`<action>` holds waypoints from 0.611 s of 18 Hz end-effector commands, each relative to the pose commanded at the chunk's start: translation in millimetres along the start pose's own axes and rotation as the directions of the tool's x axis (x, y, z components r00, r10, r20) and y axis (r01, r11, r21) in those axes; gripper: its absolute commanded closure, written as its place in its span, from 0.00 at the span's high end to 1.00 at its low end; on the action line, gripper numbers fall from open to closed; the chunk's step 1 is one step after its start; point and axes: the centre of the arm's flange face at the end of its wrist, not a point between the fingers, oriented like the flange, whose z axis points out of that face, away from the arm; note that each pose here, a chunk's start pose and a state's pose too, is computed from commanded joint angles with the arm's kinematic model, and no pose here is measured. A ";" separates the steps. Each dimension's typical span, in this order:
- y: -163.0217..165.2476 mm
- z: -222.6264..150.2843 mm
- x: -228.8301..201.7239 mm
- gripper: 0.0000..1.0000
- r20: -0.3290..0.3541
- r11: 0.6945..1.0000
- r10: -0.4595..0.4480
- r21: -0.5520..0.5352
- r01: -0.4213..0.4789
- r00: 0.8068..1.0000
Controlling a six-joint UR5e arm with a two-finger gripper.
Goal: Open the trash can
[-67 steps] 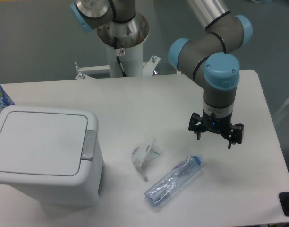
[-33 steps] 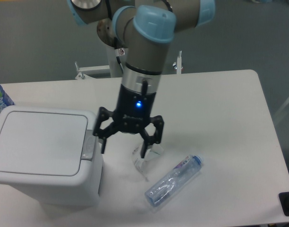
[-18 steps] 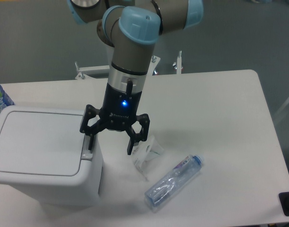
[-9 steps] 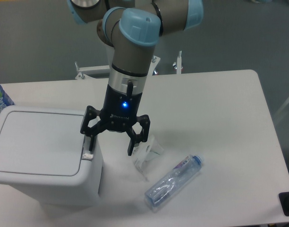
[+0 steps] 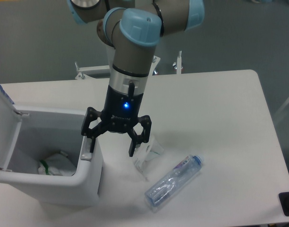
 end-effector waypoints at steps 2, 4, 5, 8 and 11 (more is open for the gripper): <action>-2.5 -7.6 -22.3 1.00 0.021 1.000 -0.009 0.013 0.009 1.000; -3.7 -8.2 -50.6 1.00 0.044 1.000 0.001 0.014 -0.002 0.999; -3.9 -8.7 -66.1 1.00 0.057 0.999 0.038 0.013 -0.038 0.998; 2.9 0.7 -115.5 1.00 0.090 0.987 0.161 -0.024 -0.160 0.983; 13.6 7.8 -153.9 1.00 0.189 0.964 0.255 -0.121 -0.236 0.948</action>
